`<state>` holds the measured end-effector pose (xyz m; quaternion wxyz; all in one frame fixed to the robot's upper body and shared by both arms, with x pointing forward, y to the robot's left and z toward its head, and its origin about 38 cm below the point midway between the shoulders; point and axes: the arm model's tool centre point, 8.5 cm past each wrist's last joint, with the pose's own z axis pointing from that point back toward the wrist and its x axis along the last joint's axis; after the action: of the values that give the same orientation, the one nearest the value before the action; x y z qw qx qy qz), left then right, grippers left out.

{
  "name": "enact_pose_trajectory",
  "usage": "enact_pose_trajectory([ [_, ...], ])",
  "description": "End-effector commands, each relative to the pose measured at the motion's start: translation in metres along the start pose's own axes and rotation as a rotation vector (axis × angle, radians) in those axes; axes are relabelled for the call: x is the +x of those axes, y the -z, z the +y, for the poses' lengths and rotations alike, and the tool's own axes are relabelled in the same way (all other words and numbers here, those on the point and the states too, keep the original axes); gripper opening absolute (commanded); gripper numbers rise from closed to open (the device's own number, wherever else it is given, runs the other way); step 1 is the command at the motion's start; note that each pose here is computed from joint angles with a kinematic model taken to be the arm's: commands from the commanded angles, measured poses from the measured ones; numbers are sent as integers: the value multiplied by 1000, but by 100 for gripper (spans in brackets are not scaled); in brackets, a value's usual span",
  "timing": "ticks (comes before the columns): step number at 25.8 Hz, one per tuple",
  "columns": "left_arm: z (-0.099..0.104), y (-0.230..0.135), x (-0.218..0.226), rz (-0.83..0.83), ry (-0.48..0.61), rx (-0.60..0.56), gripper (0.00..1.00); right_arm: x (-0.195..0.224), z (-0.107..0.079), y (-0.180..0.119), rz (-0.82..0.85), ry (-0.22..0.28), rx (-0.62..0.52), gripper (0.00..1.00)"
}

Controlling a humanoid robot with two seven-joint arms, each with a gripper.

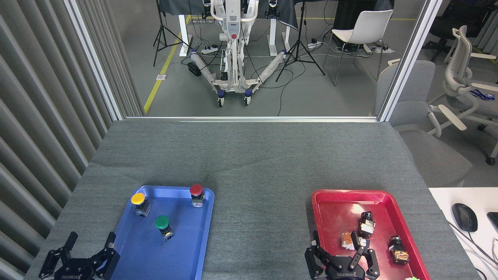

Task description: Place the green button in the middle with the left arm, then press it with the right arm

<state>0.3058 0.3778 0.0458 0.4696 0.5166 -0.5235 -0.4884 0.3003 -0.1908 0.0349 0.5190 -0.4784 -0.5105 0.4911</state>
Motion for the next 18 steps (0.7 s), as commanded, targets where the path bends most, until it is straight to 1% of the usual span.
enact_pose_trajectory([
  [1, 1, -6, -4, -2, 0, 6, 100, 0, 0, 0, 1, -4, 0, 100],
  [5, 7, 1, -9, 16, -9, 1, 100, 0, 0, 0, 3, -4, 0, 100],
  [11, 0, 8, -12, 16, -18, -33, 99, 0, 0, 0, 3, -4, 0, 100],
  [18, 1, 9, -11, -1, -29, -31, 99, 0, 0, 0, 1, -5, 0, 100],
])
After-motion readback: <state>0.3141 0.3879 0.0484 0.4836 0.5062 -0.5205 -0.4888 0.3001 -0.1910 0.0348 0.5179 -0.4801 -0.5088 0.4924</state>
